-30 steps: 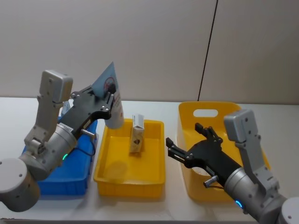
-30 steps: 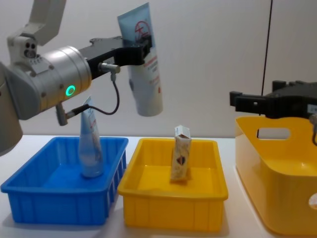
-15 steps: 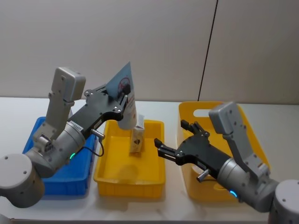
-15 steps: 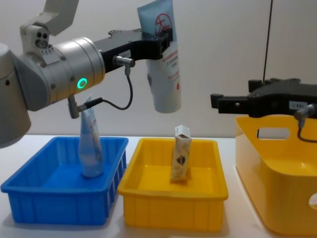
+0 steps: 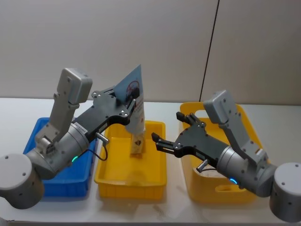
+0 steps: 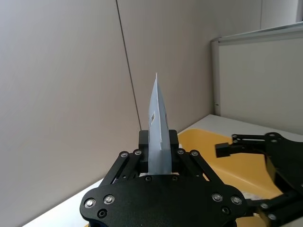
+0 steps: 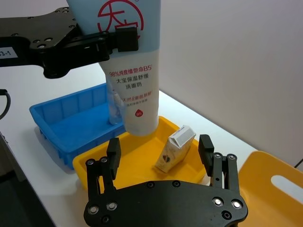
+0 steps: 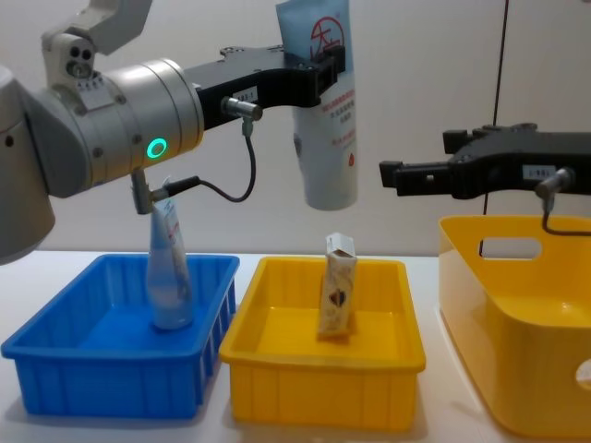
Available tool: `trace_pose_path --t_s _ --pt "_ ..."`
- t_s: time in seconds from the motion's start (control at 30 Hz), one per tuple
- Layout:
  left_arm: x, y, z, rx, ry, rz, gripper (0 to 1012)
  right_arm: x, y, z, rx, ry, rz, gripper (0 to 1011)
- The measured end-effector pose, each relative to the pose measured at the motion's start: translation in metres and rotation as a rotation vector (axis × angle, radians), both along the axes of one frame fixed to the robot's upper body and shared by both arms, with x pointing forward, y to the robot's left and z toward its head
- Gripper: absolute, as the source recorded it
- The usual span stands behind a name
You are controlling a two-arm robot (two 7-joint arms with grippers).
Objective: Bimanual collaborative sorting of washing and personal care products
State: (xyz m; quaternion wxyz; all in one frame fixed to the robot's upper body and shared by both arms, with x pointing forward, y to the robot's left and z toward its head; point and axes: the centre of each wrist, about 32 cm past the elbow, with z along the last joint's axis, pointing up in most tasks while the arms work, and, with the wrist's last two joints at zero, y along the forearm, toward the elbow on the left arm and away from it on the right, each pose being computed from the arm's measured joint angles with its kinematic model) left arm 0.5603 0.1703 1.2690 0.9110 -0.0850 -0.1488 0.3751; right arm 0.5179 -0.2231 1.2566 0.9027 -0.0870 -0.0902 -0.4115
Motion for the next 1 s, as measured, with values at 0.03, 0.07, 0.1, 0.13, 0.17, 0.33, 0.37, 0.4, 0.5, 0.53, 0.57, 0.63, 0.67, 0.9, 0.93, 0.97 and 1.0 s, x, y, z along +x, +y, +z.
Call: trace_pose_path --t_s 0.03,0.07,0.1,0.13,0.17,0.33,0.37,0.4,0.5,0.53,0.57,0.63,0.67,0.9,0.93,0.97,1.0 --pt "-0.0004 0.0001 0.0004 0.002 -0.001 -0.005 203 0.002 0.000 0.001 -0.005 -0.001 0.005 1004" --pt "-0.0006 0.0002 0.0006 0.004 -0.002 -0.009 203 0.004 0.000 0.002 -0.007 -0.002 0.009 1004" --pt "-0.0008 0.0002 0.0008 0.005 -0.002 -0.012 203 0.005 -0.001 0.003 -0.009 -0.006 0.012 1004" --pt "-0.0011 0.0001 0.0014 0.007 -0.004 -0.019 203 0.007 -0.001 0.004 -0.013 -0.006 0.018 1004" --pt "-0.0014 0.0002 0.0020 0.010 -0.006 -0.027 203 0.009 -0.001 0.004 -0.015 -0.006 0.021 1004" --pt "-0.0019 -0.0002 0.0033 0.014 -0.008 -0.047 203 0.016 -0.001 0.007 -0.020 -0.007 0.045 1004" --pt "-0.0021 -0.0005 0.0038 0.016 -0.009 -0.055 203 0.017 -0.001 0.008 -0.021 -0.007 0.048 1004" --pt "-0.0023 -0.0008 0.0041 0.017 -0.010 -0.059 203 0.020 -0.002 0.009 -0.021 -0.008 0.056 1004" --pt "-0.0026 -0.0012 0.0050 0.021 -0.011 -0.070 203 0.024 -0.002 0.010 -0.021 -0.002 0.075 1004" --pt "-0.0028 -0.0014 0.0055 0.021 -0.012 -0.075 203 0.026 -0.002 0.011 -0.020 -0.001 0.085 1004" --pt "-0.0029 -0.0016 0.0056 0.022 -0.012 -0.078 203 0.028 -0.002 0.011 -0.020 0.000 0.090 1004" --pt "-0.0030 -0.0016 0.0059 0.024 -0.012 -0.083 203 0.031 -0.002 0.012 -0.019 0.004 0.101 1004" --pt "-0.0030 -0.0017 0.0060 0.024 -0.013 -0.085 203 0.033 -0.002 0.012 -0.018 0.007 0.112 1004" --pt "-0.0034 -0.0022 0.0070 0.028 -0.014 -0.097 203 0.044 0.000 0.013 -0.010 0.019 0.156 1004" --pt "-0.0034 -0.0022 0.0070 0.028 -0.014 -0.097 203 0.047 0.001 0.013 -0.008 0.021 0.168 1004" --pt "-0.0035 -0.0023 0.0072 0.028 -0.015 -0.099 203 0.048 0.001 0.013 -0.006 0.023 0.172 1004" --pt "-0.0035 -0.0024 0.0072 0.028 -0.015 -0.100 203 0.051 0.002 0.013 -0.004 0.025 0.181 1004"
